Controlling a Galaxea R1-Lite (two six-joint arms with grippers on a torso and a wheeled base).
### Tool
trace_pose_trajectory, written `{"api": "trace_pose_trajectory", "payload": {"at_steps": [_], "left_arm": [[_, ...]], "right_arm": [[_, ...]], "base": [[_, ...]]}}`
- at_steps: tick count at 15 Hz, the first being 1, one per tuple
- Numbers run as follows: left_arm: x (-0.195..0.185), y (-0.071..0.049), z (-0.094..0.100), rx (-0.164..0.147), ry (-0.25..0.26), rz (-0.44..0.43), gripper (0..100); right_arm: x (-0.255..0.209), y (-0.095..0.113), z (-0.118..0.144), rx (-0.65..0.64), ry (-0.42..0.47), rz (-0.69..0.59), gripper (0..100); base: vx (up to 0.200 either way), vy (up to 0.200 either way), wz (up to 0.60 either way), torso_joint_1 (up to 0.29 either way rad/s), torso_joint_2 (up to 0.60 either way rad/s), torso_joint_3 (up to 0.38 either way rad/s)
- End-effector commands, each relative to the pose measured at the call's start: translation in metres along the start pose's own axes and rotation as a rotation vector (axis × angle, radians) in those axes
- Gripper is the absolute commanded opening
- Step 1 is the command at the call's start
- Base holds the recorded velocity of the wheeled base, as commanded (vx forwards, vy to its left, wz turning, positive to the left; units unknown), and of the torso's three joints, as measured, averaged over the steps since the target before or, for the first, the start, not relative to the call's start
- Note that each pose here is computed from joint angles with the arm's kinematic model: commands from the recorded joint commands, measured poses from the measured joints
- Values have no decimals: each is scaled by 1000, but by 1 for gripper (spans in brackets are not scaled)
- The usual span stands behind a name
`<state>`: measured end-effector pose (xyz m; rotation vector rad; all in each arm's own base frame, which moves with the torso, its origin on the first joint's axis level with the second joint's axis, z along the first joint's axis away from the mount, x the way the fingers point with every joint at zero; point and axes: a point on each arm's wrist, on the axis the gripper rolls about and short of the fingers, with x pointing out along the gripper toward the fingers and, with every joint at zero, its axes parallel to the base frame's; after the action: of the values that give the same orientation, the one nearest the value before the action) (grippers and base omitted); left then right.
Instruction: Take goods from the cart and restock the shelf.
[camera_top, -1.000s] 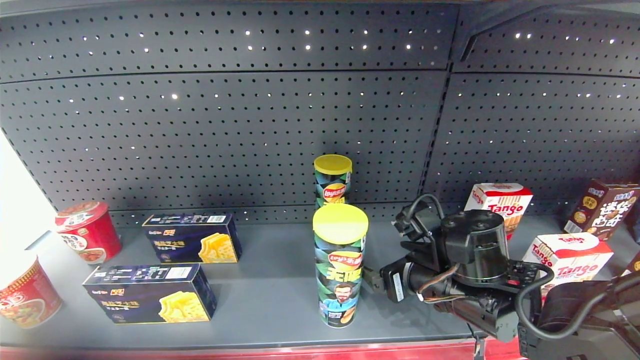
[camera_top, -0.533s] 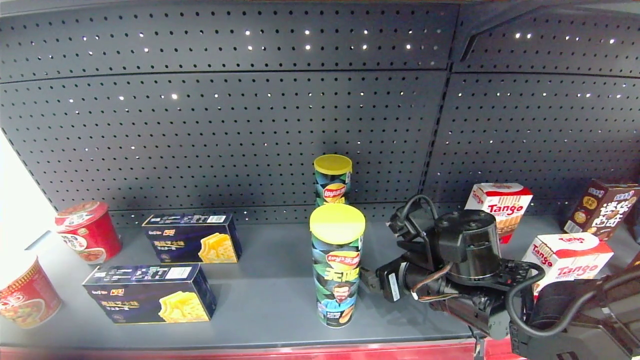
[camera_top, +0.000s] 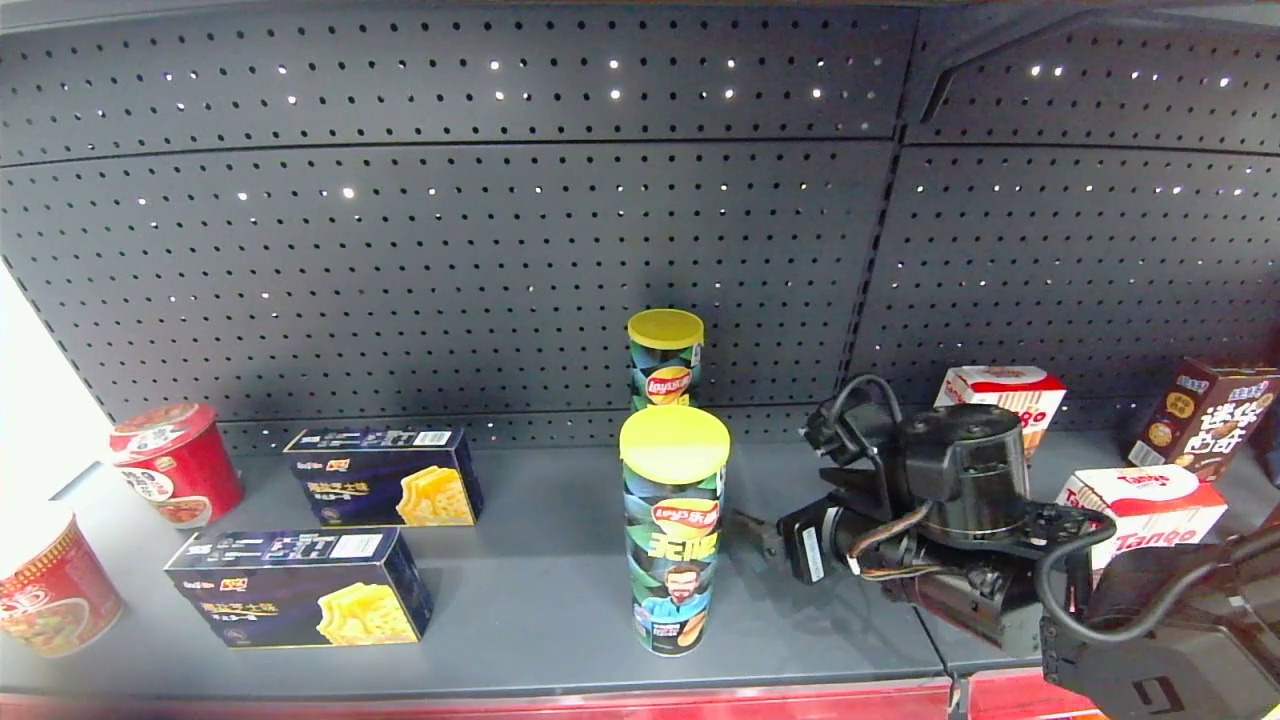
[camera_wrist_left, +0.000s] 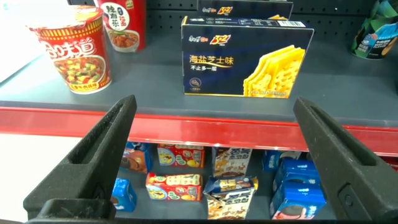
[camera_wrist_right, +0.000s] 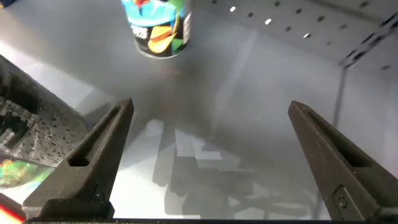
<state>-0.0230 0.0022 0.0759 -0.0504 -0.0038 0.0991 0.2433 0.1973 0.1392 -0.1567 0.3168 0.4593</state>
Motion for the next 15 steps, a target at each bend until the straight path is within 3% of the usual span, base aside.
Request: {"api": "trace_pose_trajectory", "payload": {"at_steps": [1,4,8,10,12,15], "left_arm": [[0,0,0,0,0,1,100],[0,0,0,0,1,1,100],[0,0,0,0,1,1,100],[0,0,0,0,1,1,100],[0,0,0,0,1,1,100],[0,0,0,0,1,1,100]], "right_arm": [[-16,-27,24,-8,-93,-58,100],[-47,-52,50,-46,-210,-97,100],[-114,-57,61,-51,-357,-27,100],[-148,-63,53,-43,-409,-46,100],[-196,-80,37,-25,-472,-156,100],[-255,-88,-5,-14,-486,-261,100]], "base": [[0,0,0,0,0,0],[0,0,0,0,0,0],[0,0,0,0,0,0],[0,0,0,0,0,0],[0,0,0,0,0,0],[0,0,0,0,0,0]]}}
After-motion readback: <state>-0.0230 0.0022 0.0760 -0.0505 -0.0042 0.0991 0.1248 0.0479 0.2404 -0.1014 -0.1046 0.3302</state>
